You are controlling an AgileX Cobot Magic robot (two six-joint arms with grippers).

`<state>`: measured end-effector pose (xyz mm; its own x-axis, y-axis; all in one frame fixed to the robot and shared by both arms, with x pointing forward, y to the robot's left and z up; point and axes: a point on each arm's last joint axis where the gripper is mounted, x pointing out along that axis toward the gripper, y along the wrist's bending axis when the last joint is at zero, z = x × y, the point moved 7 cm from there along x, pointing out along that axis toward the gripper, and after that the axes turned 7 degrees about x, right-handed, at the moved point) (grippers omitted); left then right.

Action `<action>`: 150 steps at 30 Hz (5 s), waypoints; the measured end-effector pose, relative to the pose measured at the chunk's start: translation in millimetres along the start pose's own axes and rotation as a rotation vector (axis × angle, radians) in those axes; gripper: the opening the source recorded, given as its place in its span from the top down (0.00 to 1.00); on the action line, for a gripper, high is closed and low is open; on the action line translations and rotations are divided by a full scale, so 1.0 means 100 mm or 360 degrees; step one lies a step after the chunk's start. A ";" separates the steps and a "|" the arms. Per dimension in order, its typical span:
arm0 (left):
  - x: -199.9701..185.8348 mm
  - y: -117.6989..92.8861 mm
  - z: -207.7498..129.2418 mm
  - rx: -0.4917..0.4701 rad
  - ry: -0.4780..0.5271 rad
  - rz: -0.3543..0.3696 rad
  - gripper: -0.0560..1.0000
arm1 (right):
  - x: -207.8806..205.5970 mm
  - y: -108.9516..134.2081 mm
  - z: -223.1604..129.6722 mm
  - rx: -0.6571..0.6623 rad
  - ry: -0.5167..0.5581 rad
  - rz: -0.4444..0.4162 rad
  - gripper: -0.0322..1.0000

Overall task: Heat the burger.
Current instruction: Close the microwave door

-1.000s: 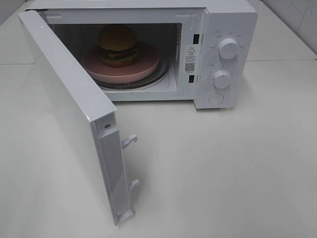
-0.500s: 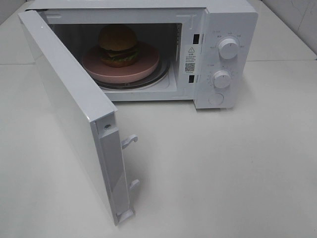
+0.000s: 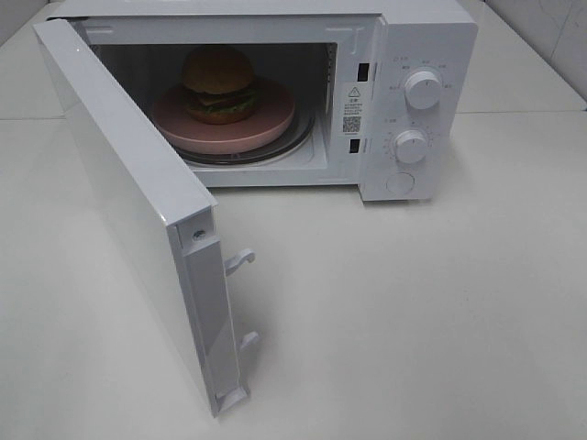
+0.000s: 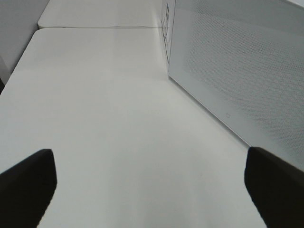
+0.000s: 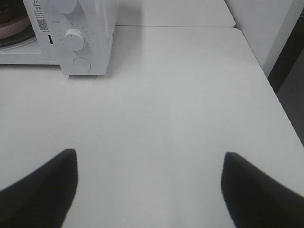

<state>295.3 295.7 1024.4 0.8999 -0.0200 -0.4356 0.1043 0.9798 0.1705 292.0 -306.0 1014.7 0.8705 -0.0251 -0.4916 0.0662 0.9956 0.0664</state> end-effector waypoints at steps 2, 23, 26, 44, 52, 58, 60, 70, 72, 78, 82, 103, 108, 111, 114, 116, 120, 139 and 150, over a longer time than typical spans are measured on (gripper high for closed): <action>0.00 0.00 0.00 0.0000 0.0000 0.0000 0.00 | 0.00 0.00 0.00 0.0000 -0.0002 0.0000 0.31; 0.00 0.01 0.00 0.0003 0.0001 0.0005 0.00 | 0.00 0.00 0.00 0.0000 -0.0003 0.0000 0.48; 0.00 0.04 -0.01 0.0021 0.0009 0.0036 0.00 | 0.00 0.00 0.00 0.0000 -0.0003 0.0000 0.48; 0.31 0.20 0.56 0.0098 -0.0156 0.0103 0.01 | 0.00 0.00 0.00 0.0000 -0.0003 0.0000 0.48; 0.86 0.26 0.70 0.0155 -0.0327 0.0156 0.42 | 0.00 0.00 0.00 0.0000 -0.0003 0.0000 0.48; 1.12 0.27 0.66 0.0135 -0.0406 0.0176 0.89 | 0.00 0.00 0.00 0.0000 -0.0003 0.0000 0.48; 1.14 0.27 0.66 0.0132 -0.0413 0.0178 0.91 | 0.00 0.00 0.00 0.0000 -0.0003 0.0000 0.48; 1.38 0.29 0.65 0.0035 -0.0374 0.0168 0.94 | 0.00 0.00 0.00 0.0000 -0.0003 0.0000 0.48; 1.41 0.29 0.63 0.0023 -0.0356 0.0165 0.94 | 0.00 0.00 0.00 0.0000 -0.0003 0.0000 0.48; 1.53 0.30 0.63 -0.0002 -0.0348 0.0170 0.94 | 0.00 0.00 0.00 0.0000 -0.0003 0.0000 0.48; 1.64 0.28 0.67 -0.0015 -0.0393 0.0143 0.94 | 0.00 0.00 0.00 0.0000 -0.0003 0.0000 0.48; 2.28 -0.07 0.60 0.0004 -0.0486 -0.0204 0.94 | 0.00 0.00 0.00 0.0000 -0.0003 0.0000 0.48; 2.40 -0.13 0.55 0.0027 -0.0508 -0.0253 0.94 | 0.00 0.00 0.00 0.0000 -0.0003 0.0000 0.48; 2.47 -0.21 0.50 0.0054 -0.0504 -0.0316 0.94 | 0.00 0.00 0.00 0.0000 -0.0003 0.0000 0.48; 2.49 -0.34 0.50 0.0097 -0.0524 -0.0386 0.94 | 0.00 0.00 0.00 0.0000 -0.0003 0.0000 0.48; 2.50 -0.44 0.49 0.0140 -0.0532 -0.0438 0.94 | 0.00 0.00 0.00 0.0000 -0.0003 0.0000 0.48; 2.55 -0.58 0.47 0.0199 -0.0527 -0.0490 0.94 | 0.00 0.00 0.00 0.0000 -0.0003 0.0000 0.48; 2.78 -0.83 0.36 0.0169 -0.0469 -0.0572 0.94 | 0.00 0.00 0.00 0.0000 -0.0003 0.0000 0.48; 2.78 -0.84 0.38 0.0165 -0.0485 -0.0576 0.94 | 0.00 0.00 0.00 0.0000 -0.0003 0.0000 0.48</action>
<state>553.4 200.2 922.6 0.8796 -0.4282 -0.2071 0.4610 0.8747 0.1496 292.2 -306.0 1015.0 0.8715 -0.0250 -0.4898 0.0660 0.9956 0.0665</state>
